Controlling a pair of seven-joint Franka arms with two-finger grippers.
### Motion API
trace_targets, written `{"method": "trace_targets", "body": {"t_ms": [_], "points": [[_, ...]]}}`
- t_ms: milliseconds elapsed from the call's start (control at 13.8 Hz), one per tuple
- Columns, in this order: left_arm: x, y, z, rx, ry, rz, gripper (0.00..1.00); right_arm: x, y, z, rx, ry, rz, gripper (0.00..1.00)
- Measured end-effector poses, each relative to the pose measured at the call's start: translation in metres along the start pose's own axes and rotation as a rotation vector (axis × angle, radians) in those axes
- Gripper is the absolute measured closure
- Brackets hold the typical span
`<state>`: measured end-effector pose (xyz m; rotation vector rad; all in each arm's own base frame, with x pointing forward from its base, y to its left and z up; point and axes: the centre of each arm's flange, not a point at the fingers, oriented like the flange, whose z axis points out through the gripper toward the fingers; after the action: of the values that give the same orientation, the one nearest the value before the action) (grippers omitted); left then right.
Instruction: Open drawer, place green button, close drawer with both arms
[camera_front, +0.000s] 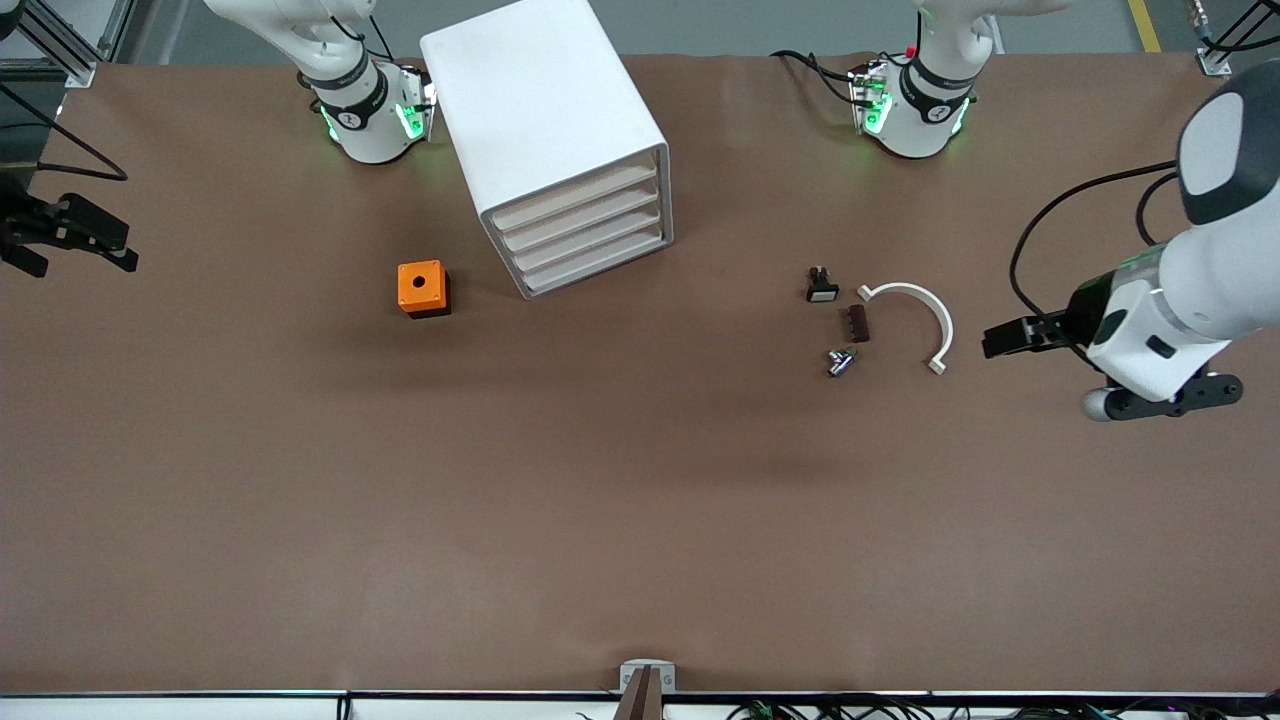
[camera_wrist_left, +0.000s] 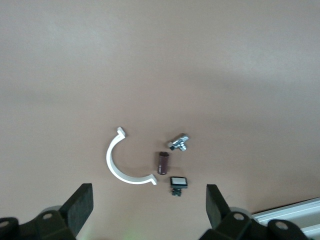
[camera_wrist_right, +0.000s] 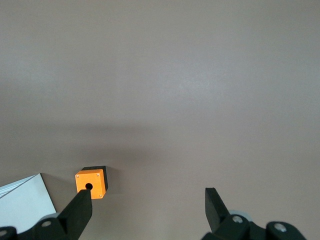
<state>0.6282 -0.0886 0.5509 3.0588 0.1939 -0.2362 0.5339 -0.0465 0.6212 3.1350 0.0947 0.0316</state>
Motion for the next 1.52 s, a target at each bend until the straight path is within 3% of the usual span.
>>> {"method": "trace_targets", "body": {"t_ms": [506, 1011, 1300, 1517], "points": [[-0.005, -0.041, 0.016, 0.055, -0.022, 0.058, 0.00, -0.003, -0.003, -0.006, 0.001, -0.009, -0.004, 0.00], [-0.056, -0.079, 0.025, 0.053, 0.130, 0.056, 0.00, -0.007, -0.004, -0.012, 0.004, -0.019, -0.003, 0.00], [-0.082, -0.084, -0.007, 0.047, 0.199, 0.051, 0.00, -0.007, -0.005, -0.011, 0.005, -0.022, 0.013, 0.00], [-0.104, -0.084, -0.033, 0.048, 0.206, 0.052, 0.00, -0.007, -0.006, -0.011, 0.005, -0.023, 0.014, 0.00]]}}
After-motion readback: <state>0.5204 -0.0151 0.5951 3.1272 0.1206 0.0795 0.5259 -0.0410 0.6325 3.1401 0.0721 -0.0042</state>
